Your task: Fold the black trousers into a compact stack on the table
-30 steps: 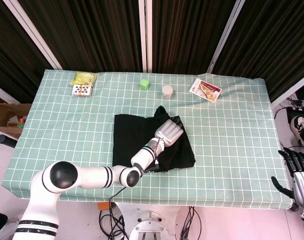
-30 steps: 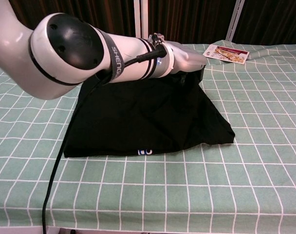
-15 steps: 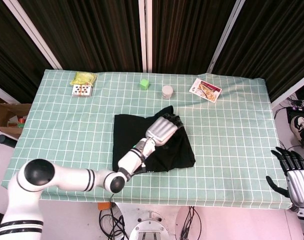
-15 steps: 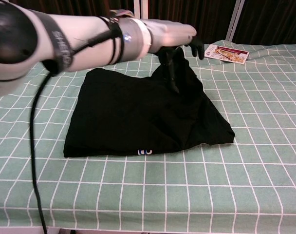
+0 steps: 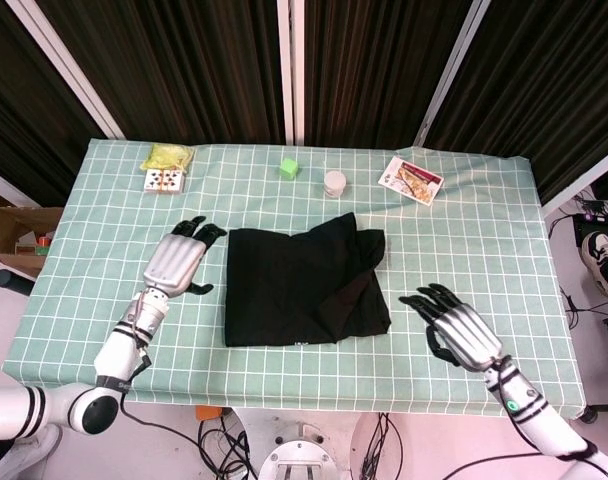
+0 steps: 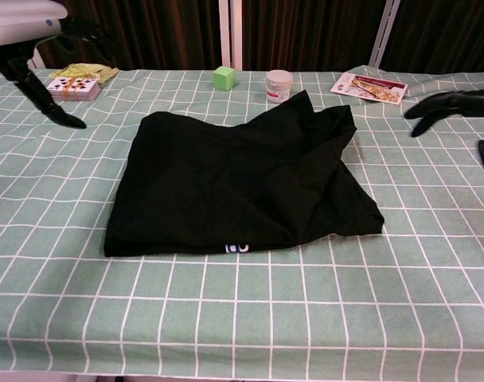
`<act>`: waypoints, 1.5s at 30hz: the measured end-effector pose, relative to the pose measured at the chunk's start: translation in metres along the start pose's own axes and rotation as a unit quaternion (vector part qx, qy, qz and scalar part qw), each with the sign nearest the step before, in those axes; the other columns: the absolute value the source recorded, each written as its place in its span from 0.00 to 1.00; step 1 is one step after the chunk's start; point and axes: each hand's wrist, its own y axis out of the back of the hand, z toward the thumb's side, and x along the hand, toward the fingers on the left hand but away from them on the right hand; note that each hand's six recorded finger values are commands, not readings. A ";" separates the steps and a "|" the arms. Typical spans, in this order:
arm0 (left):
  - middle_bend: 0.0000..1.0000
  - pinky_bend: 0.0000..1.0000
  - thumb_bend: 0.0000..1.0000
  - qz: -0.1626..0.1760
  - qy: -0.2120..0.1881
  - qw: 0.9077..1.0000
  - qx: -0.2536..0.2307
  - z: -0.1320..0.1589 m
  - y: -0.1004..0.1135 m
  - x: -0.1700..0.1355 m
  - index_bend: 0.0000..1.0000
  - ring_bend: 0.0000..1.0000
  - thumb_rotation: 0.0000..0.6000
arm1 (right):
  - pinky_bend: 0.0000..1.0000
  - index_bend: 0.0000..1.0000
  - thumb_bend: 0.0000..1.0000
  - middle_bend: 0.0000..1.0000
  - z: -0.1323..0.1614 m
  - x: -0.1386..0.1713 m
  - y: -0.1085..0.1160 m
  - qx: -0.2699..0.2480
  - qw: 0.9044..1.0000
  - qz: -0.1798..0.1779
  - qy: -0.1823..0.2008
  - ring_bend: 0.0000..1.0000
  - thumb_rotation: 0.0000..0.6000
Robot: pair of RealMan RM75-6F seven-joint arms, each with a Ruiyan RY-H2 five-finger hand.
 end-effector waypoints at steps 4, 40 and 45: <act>0.20 0.17 0.09 0.004 0.010 1.000 -0.001 -0.012 -0.005 -0.014 0.19 0.08 1.00 | 0.16 0.15 0.85 0.22 0.030 -0.056 -0.005 0.012 0.998 0.034 0.048 0.11 1.00; 0.20 0.17 0.09 -0.001 0.011 1.000 -0.020 -0.029 -0.030 -0.026 0.19 0.08 1.00 | 0.12 0.15 0.79 0.26 0.027 -0.072 -0.037 0.072 0.993 0.082 0.035 0.11 1.00; 0.20 0.17 0.09 -0.002 0.009 1.000 -0.021 -0.026 -0.031 -0.024 0.19 0.08 1.00 | 0.12 0.15 0.79 0.26 0.013 -0.054 -0.046 0.078 0.991 0.102 0.024 0.14 1.00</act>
